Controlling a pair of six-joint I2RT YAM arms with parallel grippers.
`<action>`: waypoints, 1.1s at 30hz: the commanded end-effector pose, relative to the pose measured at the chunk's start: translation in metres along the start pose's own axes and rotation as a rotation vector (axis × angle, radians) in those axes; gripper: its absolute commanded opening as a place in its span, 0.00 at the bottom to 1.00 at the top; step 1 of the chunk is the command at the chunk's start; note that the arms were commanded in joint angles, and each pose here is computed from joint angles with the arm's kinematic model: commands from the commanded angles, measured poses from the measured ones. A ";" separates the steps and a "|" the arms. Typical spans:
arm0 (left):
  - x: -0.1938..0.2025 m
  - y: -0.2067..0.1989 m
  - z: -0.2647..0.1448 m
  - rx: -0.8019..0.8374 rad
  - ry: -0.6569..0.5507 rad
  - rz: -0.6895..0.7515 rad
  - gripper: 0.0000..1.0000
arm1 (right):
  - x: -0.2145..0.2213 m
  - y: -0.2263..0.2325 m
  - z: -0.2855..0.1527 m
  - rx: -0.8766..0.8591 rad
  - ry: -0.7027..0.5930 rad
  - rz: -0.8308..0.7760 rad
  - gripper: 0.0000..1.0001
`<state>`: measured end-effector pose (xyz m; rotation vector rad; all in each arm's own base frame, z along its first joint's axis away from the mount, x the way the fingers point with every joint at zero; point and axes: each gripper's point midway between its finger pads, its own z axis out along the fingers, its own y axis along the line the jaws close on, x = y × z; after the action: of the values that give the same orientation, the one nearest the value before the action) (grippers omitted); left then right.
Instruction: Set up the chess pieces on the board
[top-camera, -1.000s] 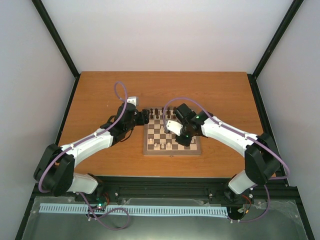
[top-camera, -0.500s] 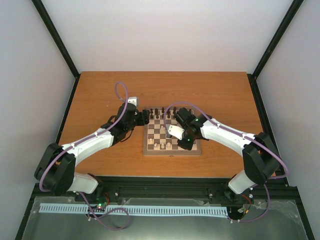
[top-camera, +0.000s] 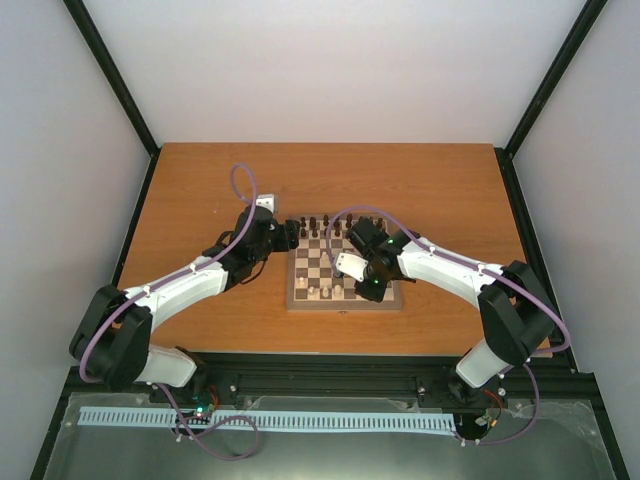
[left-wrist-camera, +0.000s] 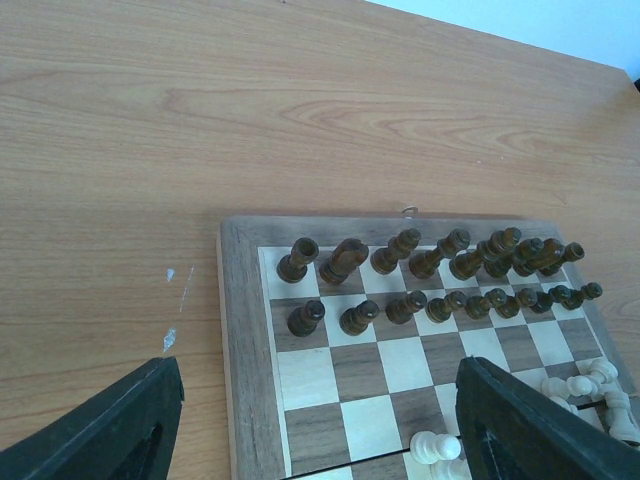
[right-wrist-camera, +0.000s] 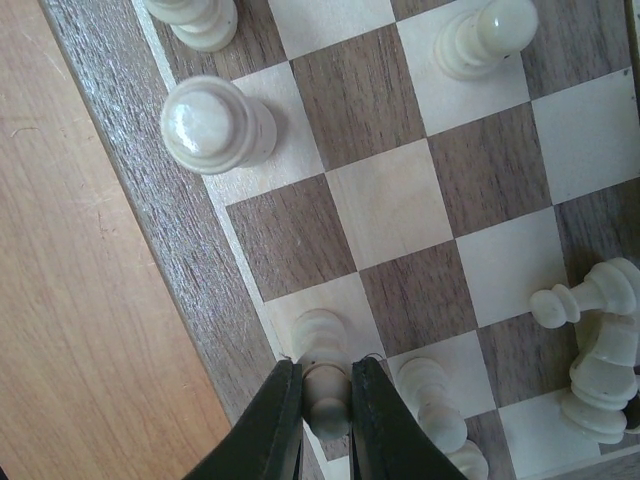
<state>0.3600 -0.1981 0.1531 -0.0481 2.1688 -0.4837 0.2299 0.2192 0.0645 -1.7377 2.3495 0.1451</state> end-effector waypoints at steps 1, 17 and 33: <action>-0.004 -0.005 0.002 0.013 -0.009 -0.011 0.77 | 0.000 0.005 0.006 -0.021 0.009 -0.010 0.10; -0.002 -0.011 0.005 0.044 0.011 -0.003 0.77 | -0.019 -0.039 -0.057 0.087 -0.132 0.058 0.39; 0.011 -0.048 0.009 0.248 0.088 0.053 0.71 | 0.001 -0.126 -0.035 0.023 -0.210 0.349 0.33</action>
<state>0.3485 -0.2292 0.1367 0.0933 2.2362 -0.6487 0.3426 0.1595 0.1078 -1.2231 2.4757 0.2356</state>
